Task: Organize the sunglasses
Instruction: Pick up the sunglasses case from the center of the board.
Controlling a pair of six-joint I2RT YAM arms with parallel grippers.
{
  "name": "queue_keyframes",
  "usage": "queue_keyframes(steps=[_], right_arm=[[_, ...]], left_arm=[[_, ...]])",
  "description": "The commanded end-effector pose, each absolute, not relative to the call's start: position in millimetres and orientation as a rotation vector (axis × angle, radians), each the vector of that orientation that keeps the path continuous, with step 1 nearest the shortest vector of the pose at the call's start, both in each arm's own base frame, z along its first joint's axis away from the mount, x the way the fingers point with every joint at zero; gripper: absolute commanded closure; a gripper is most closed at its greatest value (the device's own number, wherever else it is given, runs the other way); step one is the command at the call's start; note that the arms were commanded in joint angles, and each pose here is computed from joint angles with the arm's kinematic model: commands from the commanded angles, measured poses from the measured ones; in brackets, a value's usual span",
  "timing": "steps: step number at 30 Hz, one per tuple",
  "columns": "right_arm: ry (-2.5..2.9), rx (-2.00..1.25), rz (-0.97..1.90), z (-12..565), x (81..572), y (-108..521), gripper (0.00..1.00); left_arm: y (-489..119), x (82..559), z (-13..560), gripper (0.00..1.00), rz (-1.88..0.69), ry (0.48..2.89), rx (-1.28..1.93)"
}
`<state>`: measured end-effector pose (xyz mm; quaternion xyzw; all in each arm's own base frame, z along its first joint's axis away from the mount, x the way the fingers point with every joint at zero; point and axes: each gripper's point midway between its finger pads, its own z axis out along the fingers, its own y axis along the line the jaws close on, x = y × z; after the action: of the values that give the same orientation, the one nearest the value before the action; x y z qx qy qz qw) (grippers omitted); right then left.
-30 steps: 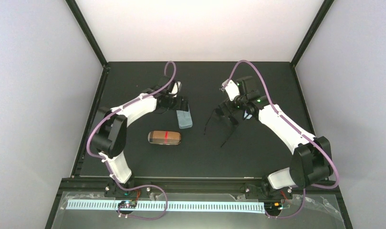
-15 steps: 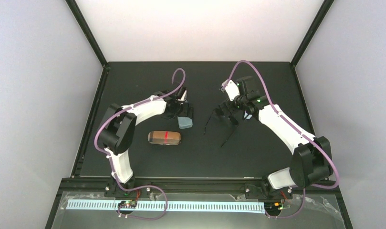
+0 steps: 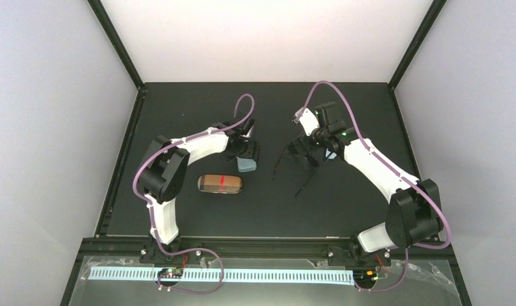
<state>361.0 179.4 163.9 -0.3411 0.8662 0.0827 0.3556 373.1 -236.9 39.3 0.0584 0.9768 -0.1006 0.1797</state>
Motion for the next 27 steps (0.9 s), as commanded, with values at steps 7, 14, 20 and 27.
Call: queue_keyframes(steps=[7, 14, 20, 27], right_arm=[[2.223, -0.907, 0.232, 164, 360, 182, 0.00], [2.200, -0.900, 0.223, 171, 360, 181, 0.00], [2.160, -0.907, 0.241, 181, 355, 182, 0.00], [2.143, -0.919, 0.263, 186, 352, 185, 0.00]], left_arm=[[-244, 388, 56, 0.25, -0.234, 2.701, 0.347], [-258, 395, 81, 0.45, -0.280, 2.614, 0.535], [-255, 390, 99, 0.60, -0.247, 2.537, 0.707], [-246, 367, 108, 0.88, -0.239, 2.433, 0.899]])
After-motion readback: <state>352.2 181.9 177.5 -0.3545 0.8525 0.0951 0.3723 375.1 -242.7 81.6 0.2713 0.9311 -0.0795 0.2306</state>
